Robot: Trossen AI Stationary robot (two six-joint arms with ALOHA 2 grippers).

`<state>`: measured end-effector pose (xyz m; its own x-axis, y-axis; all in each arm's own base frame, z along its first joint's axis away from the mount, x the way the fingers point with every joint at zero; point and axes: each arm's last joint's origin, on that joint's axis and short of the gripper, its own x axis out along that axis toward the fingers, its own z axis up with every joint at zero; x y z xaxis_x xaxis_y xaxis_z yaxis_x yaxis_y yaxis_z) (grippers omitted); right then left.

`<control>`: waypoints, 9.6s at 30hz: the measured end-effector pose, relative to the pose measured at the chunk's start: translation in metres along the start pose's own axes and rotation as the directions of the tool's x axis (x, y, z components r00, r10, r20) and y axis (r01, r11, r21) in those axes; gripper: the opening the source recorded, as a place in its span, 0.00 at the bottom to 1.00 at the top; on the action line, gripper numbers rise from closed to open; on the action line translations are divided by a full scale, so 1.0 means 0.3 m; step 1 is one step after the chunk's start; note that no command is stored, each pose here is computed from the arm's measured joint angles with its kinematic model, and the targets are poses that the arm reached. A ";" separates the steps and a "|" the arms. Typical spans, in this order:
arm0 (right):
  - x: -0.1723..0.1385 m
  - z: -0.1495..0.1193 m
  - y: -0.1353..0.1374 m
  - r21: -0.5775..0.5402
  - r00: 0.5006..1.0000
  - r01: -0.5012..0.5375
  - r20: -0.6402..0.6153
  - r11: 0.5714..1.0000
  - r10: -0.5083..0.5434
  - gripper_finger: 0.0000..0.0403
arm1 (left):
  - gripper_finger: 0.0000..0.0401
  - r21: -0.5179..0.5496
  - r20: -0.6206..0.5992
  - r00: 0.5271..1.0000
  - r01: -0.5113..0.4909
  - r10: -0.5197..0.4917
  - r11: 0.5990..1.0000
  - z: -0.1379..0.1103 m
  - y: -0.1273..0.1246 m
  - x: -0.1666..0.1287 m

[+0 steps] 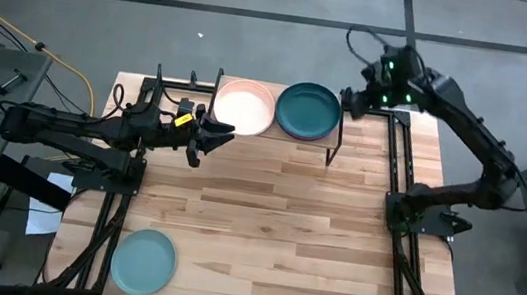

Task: Place and stack plates onto a shelf
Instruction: Stack the blue plate on top of the peach plate on the shelf

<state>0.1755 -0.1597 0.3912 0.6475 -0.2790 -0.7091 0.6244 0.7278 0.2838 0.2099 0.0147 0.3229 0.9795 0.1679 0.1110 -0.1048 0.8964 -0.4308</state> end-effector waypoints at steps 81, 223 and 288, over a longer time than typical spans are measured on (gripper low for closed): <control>0.094 -0.424 0.255 -0.325 0.626 -0.558 0.439 0.763 0.645 0.47 | 0.33 0.112 -0.982 0.169 0.191 0.079 0.975 -0.578 -0.327 -0.249; 0.123 -0.447 0.238 -0.167 0.727 -0.545 0.395 0.822 0.562 0.47 | 0.00 0.189 -0.803 0.292 -0.701 0.519 0.687 0.441 0.544 0.219; 0.127 -0.446 0.234 -0.153 0.744 -0.507 0.418 0.848 0.520 0.47 | 0.00 0.252 -0.840 0.159 -0.733 0.519 0.632 0.342 0.663 0.285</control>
<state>0.1854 -0.0355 0.2978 0.9897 -0.0912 -0.1103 0.1346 0.8546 0.5016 0.2552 0.2495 0.3385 0.2455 0.1470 -0.9582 -0.8275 0.5466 -0.1281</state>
